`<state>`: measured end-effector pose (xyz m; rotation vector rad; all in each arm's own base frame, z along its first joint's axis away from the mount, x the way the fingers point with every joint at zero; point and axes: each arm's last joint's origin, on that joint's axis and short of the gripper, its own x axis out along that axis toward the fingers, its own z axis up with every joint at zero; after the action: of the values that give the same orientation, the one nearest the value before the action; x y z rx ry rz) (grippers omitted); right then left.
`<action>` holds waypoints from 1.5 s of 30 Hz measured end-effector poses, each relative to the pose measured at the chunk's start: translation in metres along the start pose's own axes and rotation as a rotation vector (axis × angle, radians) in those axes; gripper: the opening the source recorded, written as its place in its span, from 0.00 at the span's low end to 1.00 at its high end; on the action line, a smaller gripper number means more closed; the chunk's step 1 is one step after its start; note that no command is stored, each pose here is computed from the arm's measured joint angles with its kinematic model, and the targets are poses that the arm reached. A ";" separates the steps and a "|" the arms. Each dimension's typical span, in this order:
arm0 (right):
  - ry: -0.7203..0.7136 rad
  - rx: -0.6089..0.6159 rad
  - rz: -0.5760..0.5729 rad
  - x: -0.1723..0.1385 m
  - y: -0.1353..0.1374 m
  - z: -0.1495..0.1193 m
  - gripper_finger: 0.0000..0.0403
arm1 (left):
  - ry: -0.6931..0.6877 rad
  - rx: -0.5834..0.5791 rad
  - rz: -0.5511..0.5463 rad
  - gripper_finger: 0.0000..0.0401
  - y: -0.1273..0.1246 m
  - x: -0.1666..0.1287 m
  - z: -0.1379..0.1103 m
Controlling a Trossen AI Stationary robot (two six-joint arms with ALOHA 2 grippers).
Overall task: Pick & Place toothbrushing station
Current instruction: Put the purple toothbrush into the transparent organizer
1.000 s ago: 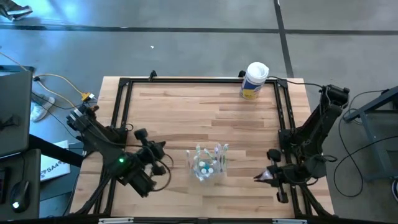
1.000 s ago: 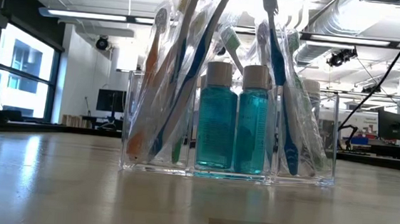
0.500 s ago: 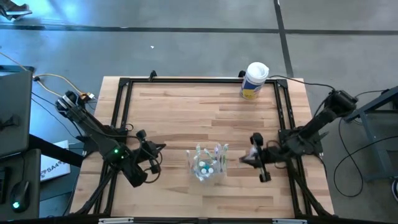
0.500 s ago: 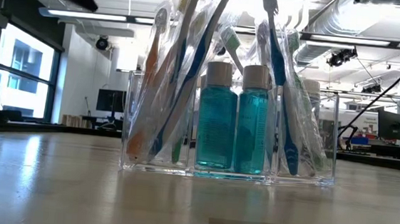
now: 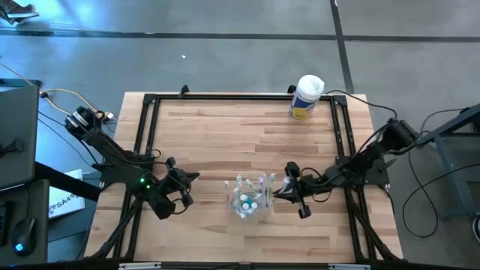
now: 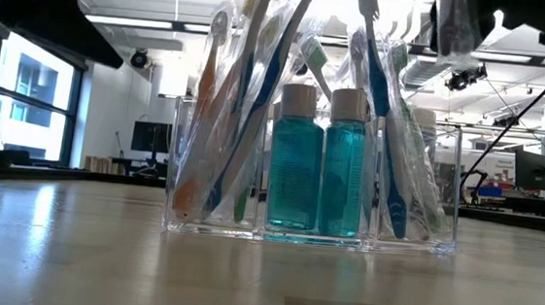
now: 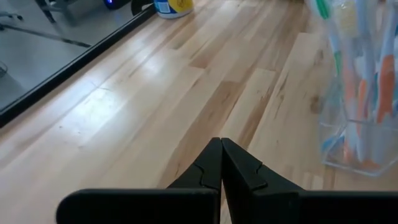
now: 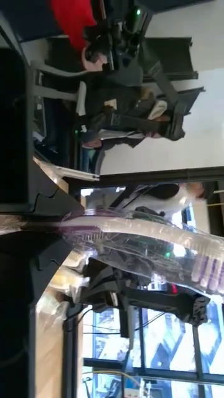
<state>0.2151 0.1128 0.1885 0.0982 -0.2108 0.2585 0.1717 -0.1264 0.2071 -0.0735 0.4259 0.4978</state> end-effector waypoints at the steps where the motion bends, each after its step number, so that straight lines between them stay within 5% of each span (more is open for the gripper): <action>1: 0.004 0.005 -0.002 0.002 -0.001 -0.002 0.03 | -0.002 -0.005 -0.002 0.00 0.000 0.001 -0.002; 45: 0.336 0.112 -0.071 0.019 -0.012 -0.065 0.03 | -0.013 -0.021 -0.065 0.00 -0.005 0.002 -0.002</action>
<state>0.2488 0.1143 0.1291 0.1708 0.1411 0.2127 0.1753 -0.1305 0.2036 -0.1038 0.4042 0.4387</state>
